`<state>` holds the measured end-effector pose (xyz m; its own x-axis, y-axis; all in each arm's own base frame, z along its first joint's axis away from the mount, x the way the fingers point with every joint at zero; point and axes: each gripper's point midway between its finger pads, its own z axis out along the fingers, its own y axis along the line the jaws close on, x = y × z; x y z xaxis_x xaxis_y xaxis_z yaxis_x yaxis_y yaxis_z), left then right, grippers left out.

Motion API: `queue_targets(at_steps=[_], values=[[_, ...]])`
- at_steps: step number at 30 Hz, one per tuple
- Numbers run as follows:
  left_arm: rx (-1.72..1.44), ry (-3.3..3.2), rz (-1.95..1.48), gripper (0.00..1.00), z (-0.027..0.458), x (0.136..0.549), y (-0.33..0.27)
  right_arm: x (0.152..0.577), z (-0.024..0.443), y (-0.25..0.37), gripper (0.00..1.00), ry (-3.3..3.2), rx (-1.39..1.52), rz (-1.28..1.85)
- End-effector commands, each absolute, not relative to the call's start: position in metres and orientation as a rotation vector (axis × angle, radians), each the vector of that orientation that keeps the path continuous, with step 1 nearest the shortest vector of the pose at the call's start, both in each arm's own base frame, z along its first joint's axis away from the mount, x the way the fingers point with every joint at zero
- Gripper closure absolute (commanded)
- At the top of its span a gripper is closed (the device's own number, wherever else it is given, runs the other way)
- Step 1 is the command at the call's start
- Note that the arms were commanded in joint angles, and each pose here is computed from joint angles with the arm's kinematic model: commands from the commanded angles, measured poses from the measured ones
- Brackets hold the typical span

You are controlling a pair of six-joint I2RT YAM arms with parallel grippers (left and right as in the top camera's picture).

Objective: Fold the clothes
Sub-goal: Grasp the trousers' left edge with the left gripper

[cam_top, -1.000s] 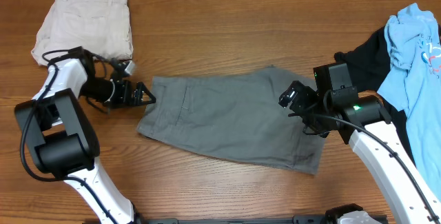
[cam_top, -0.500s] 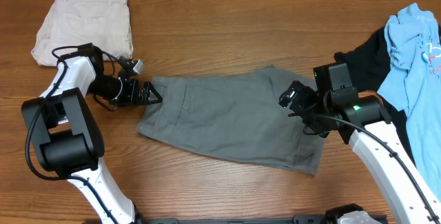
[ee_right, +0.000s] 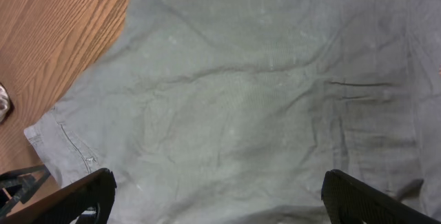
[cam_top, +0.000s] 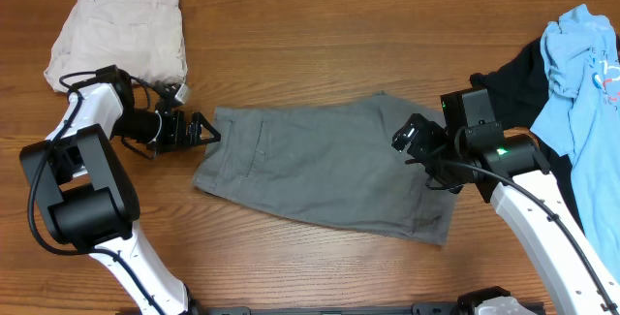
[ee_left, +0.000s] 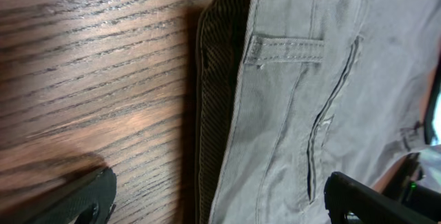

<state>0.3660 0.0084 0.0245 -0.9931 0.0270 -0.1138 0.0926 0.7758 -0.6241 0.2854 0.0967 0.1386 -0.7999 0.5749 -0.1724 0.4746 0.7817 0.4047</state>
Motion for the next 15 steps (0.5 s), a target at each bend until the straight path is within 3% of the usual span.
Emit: queue_targets(at_steps=[1,15], values=[[0.061,2.927,-1.083,0.0,-0.005,0.352,0.007,0.29,0.145,0.1,0.0,2.673,0.791,0.516],[-0.021,2.992,-1.238,0.0,-0.041,0.334,-0.004,0.289,0.145,0.1,0.0,2.674,0.791,0.516]])
